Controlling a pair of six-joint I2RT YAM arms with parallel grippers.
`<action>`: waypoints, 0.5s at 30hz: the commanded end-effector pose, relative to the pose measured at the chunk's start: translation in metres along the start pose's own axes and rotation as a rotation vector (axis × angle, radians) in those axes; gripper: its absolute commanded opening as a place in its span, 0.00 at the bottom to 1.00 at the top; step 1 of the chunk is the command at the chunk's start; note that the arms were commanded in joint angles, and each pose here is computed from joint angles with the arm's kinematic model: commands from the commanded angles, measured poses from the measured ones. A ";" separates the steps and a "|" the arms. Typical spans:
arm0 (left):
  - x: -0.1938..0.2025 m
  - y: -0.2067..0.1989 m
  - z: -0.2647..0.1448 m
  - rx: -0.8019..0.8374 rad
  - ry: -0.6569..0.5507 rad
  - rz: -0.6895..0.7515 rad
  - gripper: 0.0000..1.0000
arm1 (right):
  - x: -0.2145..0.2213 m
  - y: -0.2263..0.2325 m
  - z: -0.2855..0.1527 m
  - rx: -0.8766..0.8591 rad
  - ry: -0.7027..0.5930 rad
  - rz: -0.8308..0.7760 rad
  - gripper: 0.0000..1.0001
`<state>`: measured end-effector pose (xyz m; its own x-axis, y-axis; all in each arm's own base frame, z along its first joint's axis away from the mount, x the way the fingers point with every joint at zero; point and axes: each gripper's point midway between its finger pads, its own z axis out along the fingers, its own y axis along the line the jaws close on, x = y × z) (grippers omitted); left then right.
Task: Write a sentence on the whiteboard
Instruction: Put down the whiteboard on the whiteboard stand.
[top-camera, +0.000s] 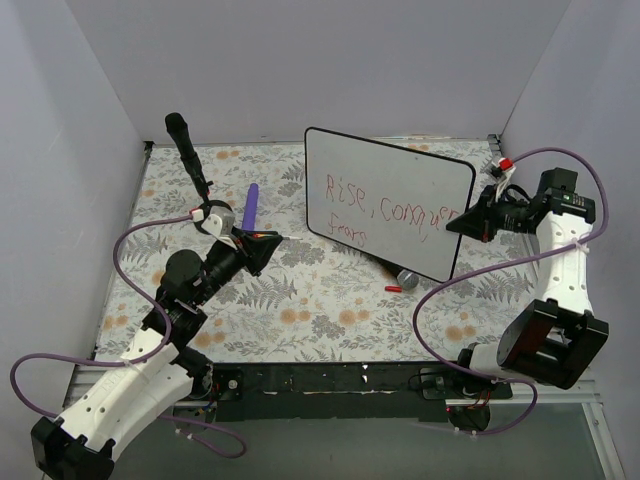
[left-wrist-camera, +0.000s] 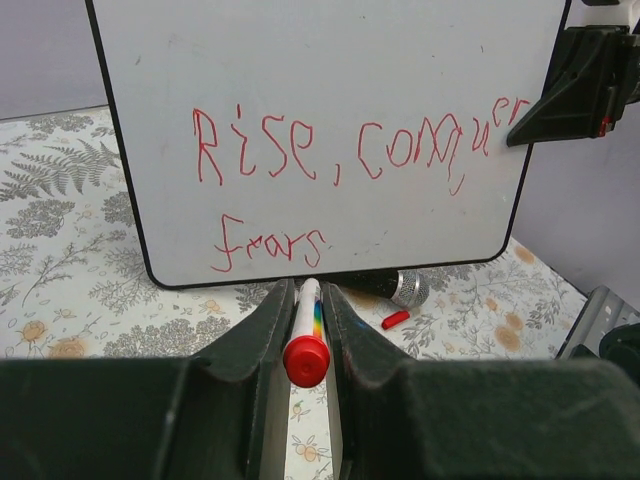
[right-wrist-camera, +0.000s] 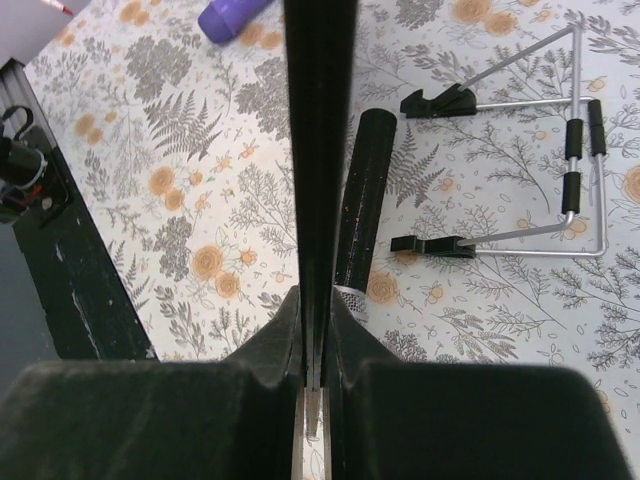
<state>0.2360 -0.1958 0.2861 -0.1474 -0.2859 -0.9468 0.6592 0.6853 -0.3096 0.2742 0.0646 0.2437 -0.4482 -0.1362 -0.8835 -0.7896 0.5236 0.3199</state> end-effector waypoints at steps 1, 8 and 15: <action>0.001 0.003 -0.002 -0.018 -0.006 -0.016 0.00 | -0.072 0.012 -0.010 -0.033 -0.193 -0.110 0.01; 0.001 0.002 0.001 -0.011 -0.001 -0.031 0.00 | -0.107 0.004 -0.014 -0.003 -0.260 -0.115 0.01; 0.001 0.003 0.002 -0.017 0.002 -0.038 0.00 | -0.137 0.000 -0.013 0.000 -0.333 -0.122 0.01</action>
<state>0.2382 -0.1981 0.2814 -0.1835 -0.3007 -0.9359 0.6466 0.6801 -0.3453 0.3365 0.0545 0.2989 -0.3989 0.0651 -0.9147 -0.6964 0.6275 0.3483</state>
